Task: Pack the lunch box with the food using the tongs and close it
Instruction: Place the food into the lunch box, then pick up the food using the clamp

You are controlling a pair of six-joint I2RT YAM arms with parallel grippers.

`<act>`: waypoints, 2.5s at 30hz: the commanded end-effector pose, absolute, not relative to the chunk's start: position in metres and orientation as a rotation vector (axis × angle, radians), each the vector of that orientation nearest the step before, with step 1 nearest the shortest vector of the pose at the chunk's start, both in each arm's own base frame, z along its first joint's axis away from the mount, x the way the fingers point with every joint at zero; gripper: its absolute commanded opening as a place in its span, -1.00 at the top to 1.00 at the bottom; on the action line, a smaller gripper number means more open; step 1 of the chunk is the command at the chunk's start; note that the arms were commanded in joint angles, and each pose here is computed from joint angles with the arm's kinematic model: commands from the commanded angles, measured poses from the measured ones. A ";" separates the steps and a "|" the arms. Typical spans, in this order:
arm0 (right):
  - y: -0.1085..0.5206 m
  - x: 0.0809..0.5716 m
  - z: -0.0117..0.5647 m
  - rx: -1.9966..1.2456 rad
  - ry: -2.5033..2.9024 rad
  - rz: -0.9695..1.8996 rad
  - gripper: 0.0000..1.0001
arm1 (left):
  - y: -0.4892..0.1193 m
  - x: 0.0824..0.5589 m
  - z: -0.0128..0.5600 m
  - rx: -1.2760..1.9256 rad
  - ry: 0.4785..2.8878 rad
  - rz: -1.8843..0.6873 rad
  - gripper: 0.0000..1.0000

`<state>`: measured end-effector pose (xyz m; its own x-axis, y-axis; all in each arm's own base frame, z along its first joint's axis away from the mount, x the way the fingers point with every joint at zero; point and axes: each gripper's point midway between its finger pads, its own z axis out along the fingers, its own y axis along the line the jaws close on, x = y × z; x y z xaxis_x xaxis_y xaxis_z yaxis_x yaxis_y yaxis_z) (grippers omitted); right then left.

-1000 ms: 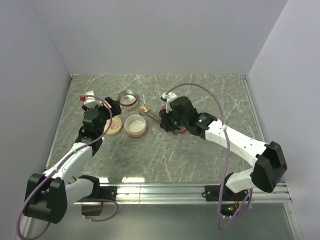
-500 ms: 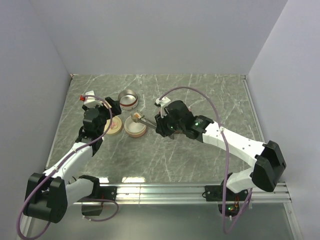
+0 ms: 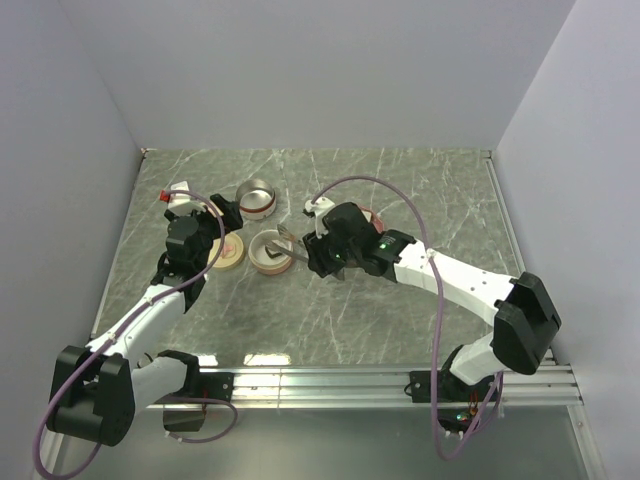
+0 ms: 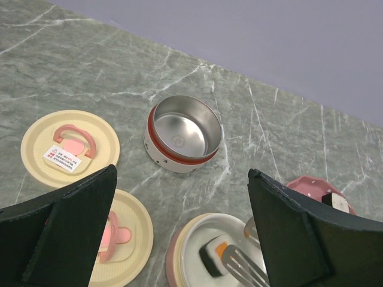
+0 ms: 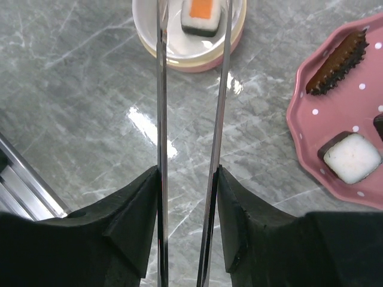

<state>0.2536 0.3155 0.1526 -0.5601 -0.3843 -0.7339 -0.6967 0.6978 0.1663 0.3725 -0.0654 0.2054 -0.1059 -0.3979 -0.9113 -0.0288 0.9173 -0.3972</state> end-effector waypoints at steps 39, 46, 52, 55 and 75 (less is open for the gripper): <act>0.231 0.280 0.140 -0.252 2.271 0.231 -0.04 | -0.070 0.376 0.230 -0.317 1.588 -0.369 -0.96; 0.234 0.279 0.126 -0.280 2.310 0.230 -0.01 | -0.070 0.375 0.230 -0.317 1.587 -0.369 -0.95; 0.237 0.278 0.117 -0.306 2.336 0.225 0.00 | -0.070 0.377 0.229 -0.316 1.591 -0.369 -0.95; 0.240 0.279 0.114 -0.314 2.341 0.226 0.02 | -0.071 0.377 0.229 -0.317 1.593 -0.371 -0.95; 0.235 0.287 0.142 -0.305 2.290 0.201 0.46 | -0.069 0.378 0.228 -0.320 1.593 -0.362 -0.95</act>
